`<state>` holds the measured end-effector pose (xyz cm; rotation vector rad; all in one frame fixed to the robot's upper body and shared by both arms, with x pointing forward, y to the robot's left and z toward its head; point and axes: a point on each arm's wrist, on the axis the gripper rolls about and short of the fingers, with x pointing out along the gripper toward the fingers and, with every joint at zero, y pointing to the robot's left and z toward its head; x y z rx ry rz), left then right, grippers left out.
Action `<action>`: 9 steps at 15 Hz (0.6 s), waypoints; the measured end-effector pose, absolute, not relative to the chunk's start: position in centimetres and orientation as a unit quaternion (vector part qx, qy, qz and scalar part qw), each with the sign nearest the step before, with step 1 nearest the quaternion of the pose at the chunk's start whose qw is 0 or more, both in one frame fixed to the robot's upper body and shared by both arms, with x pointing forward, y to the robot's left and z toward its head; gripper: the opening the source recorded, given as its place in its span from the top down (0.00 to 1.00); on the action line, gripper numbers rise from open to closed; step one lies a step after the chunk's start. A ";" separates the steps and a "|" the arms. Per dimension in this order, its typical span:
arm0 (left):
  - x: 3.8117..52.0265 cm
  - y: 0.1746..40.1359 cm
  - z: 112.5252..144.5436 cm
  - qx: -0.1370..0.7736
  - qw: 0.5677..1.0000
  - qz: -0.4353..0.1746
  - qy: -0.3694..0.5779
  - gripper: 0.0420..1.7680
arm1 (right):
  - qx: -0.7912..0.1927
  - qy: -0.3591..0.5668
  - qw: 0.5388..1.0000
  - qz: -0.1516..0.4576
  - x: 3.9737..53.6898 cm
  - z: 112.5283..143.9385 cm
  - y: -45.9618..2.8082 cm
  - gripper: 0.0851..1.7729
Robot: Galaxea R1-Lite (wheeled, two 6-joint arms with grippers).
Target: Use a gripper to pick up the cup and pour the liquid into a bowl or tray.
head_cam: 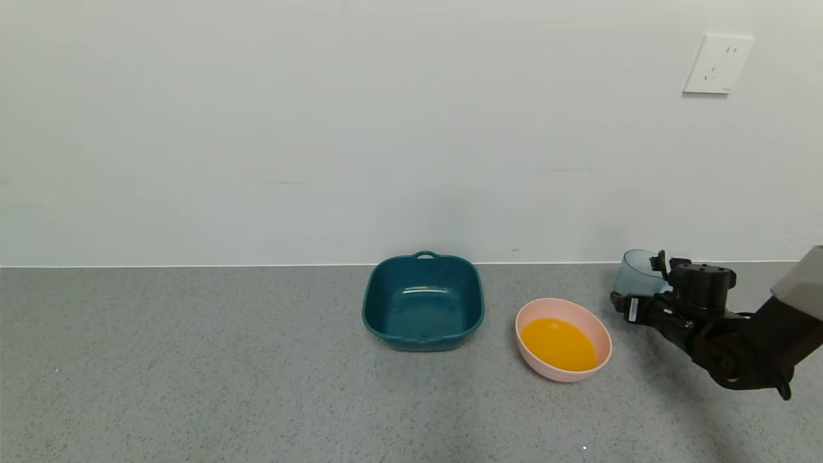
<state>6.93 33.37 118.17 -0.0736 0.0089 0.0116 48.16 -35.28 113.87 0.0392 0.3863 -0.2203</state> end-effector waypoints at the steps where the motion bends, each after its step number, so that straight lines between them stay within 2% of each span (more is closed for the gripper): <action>1: 6.9 33.4 118.2 -0.037 0.999 0.006 0.004 0.03 | 0.019 0.192 0.975 -0.106 47.5 114.5 -35.3 0.05; 6: 6.9 33.4 118.2 -0.037 0.999 0.006 0.004 0.03 | 0.017 0.181 0.979 -0.088 43.1 119.5 -35.1 0.05; 9: 6.9 33.4 118.2 -0.037 0.999 0.006 0.004 0.03 | 0.020 0.190 0.979 -0.069 39.5 123.5 -34.8 0.05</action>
